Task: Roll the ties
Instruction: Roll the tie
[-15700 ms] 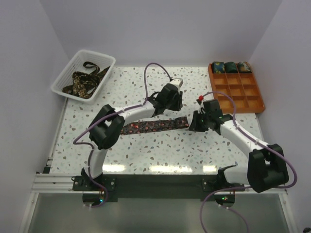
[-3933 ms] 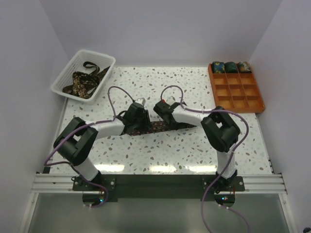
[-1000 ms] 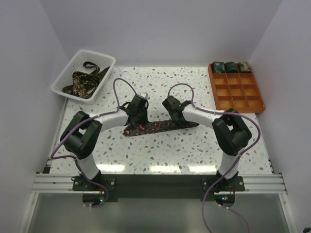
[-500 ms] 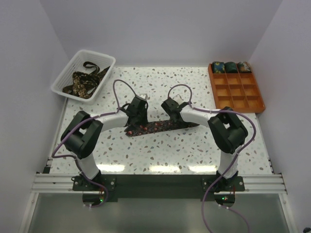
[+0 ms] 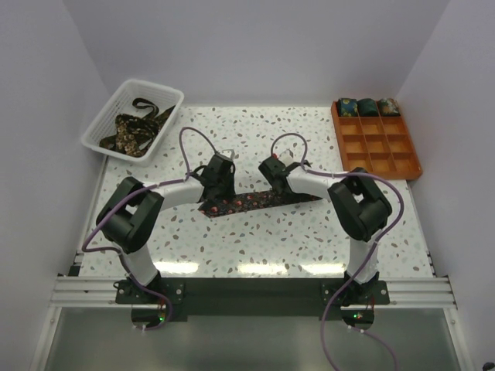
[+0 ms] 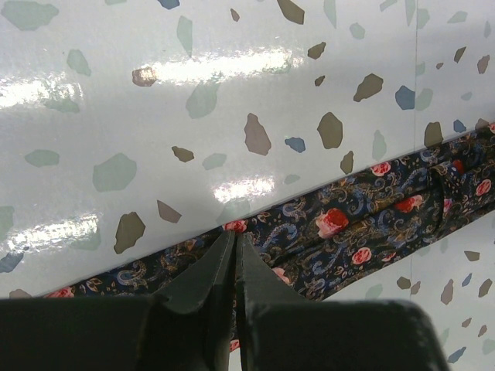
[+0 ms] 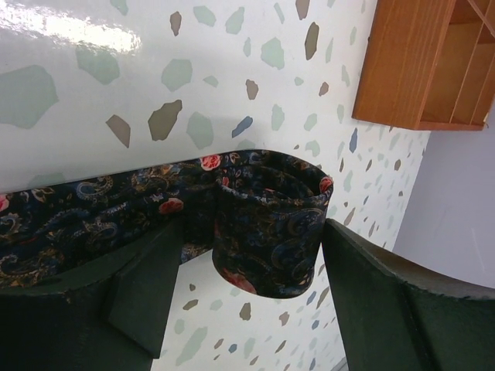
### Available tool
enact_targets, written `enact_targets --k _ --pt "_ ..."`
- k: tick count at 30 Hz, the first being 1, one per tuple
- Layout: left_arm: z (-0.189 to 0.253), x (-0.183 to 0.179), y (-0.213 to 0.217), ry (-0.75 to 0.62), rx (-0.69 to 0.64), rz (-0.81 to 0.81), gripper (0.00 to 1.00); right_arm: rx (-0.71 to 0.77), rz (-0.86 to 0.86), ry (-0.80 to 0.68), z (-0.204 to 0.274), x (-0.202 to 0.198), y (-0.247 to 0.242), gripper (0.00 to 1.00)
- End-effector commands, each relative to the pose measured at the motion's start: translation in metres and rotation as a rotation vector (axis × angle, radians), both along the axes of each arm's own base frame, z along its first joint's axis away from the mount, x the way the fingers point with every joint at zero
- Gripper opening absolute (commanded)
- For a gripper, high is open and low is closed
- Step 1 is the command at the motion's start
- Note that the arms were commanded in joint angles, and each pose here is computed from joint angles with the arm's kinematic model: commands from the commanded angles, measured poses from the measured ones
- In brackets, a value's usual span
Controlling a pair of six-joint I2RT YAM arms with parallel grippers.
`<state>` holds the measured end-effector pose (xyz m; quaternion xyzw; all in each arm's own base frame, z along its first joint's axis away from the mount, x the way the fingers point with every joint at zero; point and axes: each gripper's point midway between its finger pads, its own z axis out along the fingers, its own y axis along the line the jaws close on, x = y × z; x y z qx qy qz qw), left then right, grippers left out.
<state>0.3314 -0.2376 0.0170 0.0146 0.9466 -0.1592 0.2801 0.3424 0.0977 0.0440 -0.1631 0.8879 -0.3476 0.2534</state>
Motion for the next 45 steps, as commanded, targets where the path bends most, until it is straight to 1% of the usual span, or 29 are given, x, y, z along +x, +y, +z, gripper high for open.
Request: enact_targets --k 1,7,11,17,20,21,23,24,26,27,30,32,33,39,45 --pt "-0.027 -0.025 0.023 0.099 0.083 0.006 0.09 0.044 -0.018 -0.013 -0.003 0.001 0.002 0.76" --pt "-0.021 -0.021 0.018 0.085 0.065 0.003 0.11 0.174 0.018 -0.019 0.009 0.002 0.02 0.78" --pt "-0.014 -0.015 0.016 0.064 0.054 0.008 0.11 0.296 0.053 -0.047 0.033 0.004 0.037 0.79" --pt "-0.011 -0.013 0.013 0.059 0.045 0.005 0.11 0.385 0.054 -0.081 0.056 0.006 0.041 0.79" --pt "-0.011 -0.013 0.013 0.058 0.044 0.006 0.11 0.432 0.003 -0.099 0.058 0.006 0.028 0.73" --pt "-0.01 -0.012 0.013 0.057 0.043 0.007 0.11 0.447 -0.038 -0.114 0.058 0.009 0.018 0.68" --pt "-0.01 -0.013 0.012 0.058 0.039 0.004 0.11 0.488 -0.066 -0.12 0.058 0.006 0.009 0.63" --pt "-0.009 -0.013 0.012 0.055 0.037 0.004 0.11 0.512 -0.093 -0.136 0.059 0.009 -0.001 0.55" --pt "-0.008 -0.012 0.012 0.053 0.035 0.004 0.11 0.533 -0.117 -0.148 0.061 0.007 -0.012 0.46" --pt "-0.008 -0.013 0.012 0.053 0.035 0.004 0.11 0.536 -0.143 -0.155 0.062 0.009 -0.022 0.36" --pt "-0.008 -0.012 0.011 0.051 0.032 0.002 0.11 0.541 -0.163 -0.147 0.06 0.012 -0.034 0.23" --pt "-0.009 -0.013 0.01 0.054 0.03 0.0 0.11 0.561 -0.166 -0.132 0.055 0.013 -0.033 0.21" --pt "-0.009 -0.013 0.011 0.056 0.032 0.002 0.11 0.568 -0.174 -0.13 0.053 0.014 -0.035 0.17" --pt "-0.008 -0.012 0.01 0.053 0.03 0.002 0.11 0.6 -0.157 -0.071 0.035 0.016 -0.026 0.1" --pt "-0.006 -0.011 0.009 0.046 0.022 0.004 0.11 0.663 -0.122 -0.025 0.029 0.011 -0.012 0.08"
